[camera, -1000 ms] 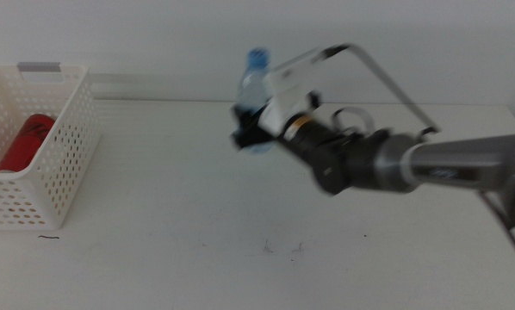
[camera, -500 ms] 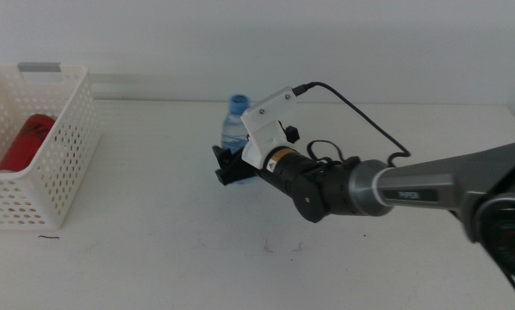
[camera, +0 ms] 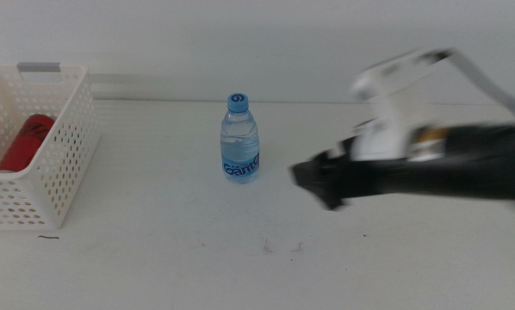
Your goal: Use arms to grab the bottles and put them into the dustbin to the left of the table.
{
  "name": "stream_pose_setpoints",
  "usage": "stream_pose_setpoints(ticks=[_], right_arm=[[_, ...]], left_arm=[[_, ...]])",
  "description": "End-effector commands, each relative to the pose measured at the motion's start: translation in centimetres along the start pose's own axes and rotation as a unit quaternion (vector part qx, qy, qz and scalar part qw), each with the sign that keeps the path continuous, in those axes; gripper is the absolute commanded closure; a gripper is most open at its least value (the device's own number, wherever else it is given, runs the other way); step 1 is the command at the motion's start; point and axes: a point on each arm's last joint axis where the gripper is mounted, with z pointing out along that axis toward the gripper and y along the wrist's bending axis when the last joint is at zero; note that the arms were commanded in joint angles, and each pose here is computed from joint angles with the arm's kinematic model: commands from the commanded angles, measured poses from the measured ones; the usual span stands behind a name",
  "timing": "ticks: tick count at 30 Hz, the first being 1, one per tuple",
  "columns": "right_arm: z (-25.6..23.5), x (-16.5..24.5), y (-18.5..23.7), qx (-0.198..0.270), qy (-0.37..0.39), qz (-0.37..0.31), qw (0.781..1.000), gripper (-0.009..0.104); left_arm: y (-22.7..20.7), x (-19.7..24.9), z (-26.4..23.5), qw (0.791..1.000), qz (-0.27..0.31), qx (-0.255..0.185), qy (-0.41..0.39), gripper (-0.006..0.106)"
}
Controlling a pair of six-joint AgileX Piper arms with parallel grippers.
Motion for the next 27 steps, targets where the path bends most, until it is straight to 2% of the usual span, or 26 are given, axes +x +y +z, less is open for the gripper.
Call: stream_pose_setpoints(ticks=[1, 5, 9, 11, 17, 24, 27], right_arm=[[-6.8, -1.1, 0.7, -0.016, 0.015, -0.012, 1.0, 0.005], [-16.4, -2.8, 1.2, -0.012, -0.069, -0.03, 0.997, 0.008], [-21.0, -2.4, 0.4, 0.045, -0.114, -0.001, 0.992, 0.01], [-21.4, -2.2, 0.0, 0.065, -0.113, 0.011, 0.991, 0.01], [-21.5, -2.2, -0.3, 0.081, -0.113, 0.002, 0.99, 0.01], [-21.5, -2.3, -0.2, 0.081, -0.119, 0.001, 0.99, 0.01], [-21.5, -2.3, -0.2, 0.081, -0.119, 0.001, 0.99, 0.01]], left_arm=[[-0.1, 0.0, -0.1, 1.0, 0.0, 0.001, -0.004, 0.007], [-0.1, 0.0, -0.1, 1.0, 0.0, 0.001, -0.004, 0.007], [-0.1, 0.0, -0.1, 1.0, 0.0, 0.001, -0.004, 0.007], [-0.1, 0.0, -0.1, 1.0, 0.0, 0.001, -0.004, 0.007], [-0.1, 0.0, -0.1, 1.0, 0.0, 0.001, -0.004, 0.007], [-0.1, 0.0, -0.1, 1.0, 0.0, 0.001, -0.004, 0.007], [0.3, 0.1, -0.1, 1.0, 0.008, -0.019, 0.004, 0.007]])
